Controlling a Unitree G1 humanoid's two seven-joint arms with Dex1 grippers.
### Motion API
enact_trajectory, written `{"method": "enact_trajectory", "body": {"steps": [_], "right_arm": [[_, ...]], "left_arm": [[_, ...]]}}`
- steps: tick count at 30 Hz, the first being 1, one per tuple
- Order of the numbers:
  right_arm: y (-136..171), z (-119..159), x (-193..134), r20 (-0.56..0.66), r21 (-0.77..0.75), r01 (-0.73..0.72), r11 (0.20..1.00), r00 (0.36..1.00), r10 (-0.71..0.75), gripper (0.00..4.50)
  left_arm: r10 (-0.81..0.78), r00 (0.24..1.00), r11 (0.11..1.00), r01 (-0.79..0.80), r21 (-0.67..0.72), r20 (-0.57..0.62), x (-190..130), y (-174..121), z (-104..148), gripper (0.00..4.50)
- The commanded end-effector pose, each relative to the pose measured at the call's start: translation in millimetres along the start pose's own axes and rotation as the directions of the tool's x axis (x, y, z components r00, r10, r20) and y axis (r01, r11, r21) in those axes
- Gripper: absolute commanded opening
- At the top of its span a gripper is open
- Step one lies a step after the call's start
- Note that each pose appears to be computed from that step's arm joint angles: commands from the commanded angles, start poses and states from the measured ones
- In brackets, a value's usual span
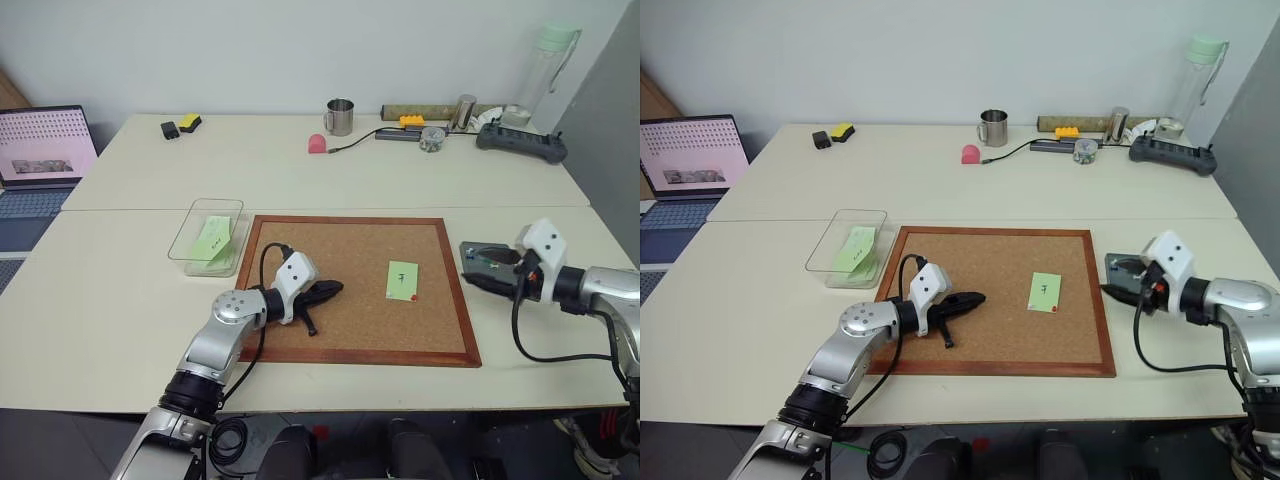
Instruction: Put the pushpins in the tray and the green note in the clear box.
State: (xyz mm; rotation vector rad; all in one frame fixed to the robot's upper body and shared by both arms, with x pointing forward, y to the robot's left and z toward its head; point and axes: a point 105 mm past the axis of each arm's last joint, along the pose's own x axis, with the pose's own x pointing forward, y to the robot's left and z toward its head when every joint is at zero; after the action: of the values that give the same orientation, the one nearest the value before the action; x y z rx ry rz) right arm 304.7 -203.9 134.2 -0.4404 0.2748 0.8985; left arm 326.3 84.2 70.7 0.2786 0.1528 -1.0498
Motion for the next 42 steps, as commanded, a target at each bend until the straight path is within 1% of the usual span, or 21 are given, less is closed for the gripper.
{"method": "enact_trajectory", "body": {"steps": [1, 5, 12, 16, 18, 24, 27, 31, 35, 39, 42], "right_arm": [[26.6, 10.6, 23.9, 0.038, -0.075, -0.089, 0.993, 0.995, 0.092, 3.03], [36.9, 6.2, 46.7, 0.058, -0.070, -0.113, 0.991, 0.991, 0.117, 3.03], [33.3, 1.2, 52.4, 0.073, -0.048, -0.108, 0.993, 0.991, 0.111, 3.03], [31.9, -0.3, 53.3, 0.079, -0.039, -0.105, 0.994, 0.991, 0.108, 2.32], [32.8, -2.6, 53.5, 0.078, -0.034, -0.109, 0.993, 0.991, 0.112, 1.80], [33.0, -5.4, 53.0, 0.080, -0.017, -0.114, 0.993, 0.990, 0.115, 0.45], [33.3, -6.1, 51.7, 0.076, -0.018, -0.119, 0.993, 0.990, 0.120, 0.03], [37.5, -2.4, 49.0, 0.088, -0.020, -0.145, 0.989, 0.985, 0.147, 0.03], [39.5, 12.8, 46.4, 0.150, -0.014, -0.154, 0.988, 0.977, 0.155, 0.03], [40.3, 25.1, 42.6, 0.211, 0.029, -0.144, 0.989, 0.968, 0.135, 0.03], [38.9, 29.0, 40.4, 0.239, 0.068, -0.123, 0.990, 0.966, 0.103, 0.03]], "left_arm": [[-0.038, 0.996, 0.999, 0.035, -0.029, -0.082, 0.9, -9.1, -22.6, 0.00], [-0.042, 0.996, 0.999, 0.039, -0.028, -0.083, 1.5, -9.3, -22.6, 0.00], [-0.041, 0.996, 0.999, 0.039, -0.029, -0.084, 1.6, -9.1, -22.3, 0.00], [-0.039, 0.996, 0.999, 0.037, -0.030, -0.084, 1.0, -9.5, -22.7, 0.00], [-0.040, 0.995, 0.999, 0.037, -0.032, -0.087, 0.5, -10.5, -23.7, 0.00], [-0.040, 0.995, 0.999, 0.037, -0.033, -0.093, -0.4, -11.0, -25.2, 0.00], [-0.040, 0.995, 0.999, 0.037, -0.033, -0.094, -0.6, -11.2, -25.3, 0.00], [-0.040, 0.995, 0.999, 0.037, -0.032, -0.094, -1.1, -11.5, -25.4, 0.00], [-0.036, 0.995, 0.999, 0.033, -0.034, -0.097, -1.6, -10.8, -26.5, 0.00], [-0.033, 0.995, 0.999, 0.030, -0.036, -0.099, -1.7, -11.3, -27.7, 0.00], [-0.031, 0.995, 0.999, 0.028, -0.039, -0.100, -1.4, -11.2, -28.3, 0.00]]}}
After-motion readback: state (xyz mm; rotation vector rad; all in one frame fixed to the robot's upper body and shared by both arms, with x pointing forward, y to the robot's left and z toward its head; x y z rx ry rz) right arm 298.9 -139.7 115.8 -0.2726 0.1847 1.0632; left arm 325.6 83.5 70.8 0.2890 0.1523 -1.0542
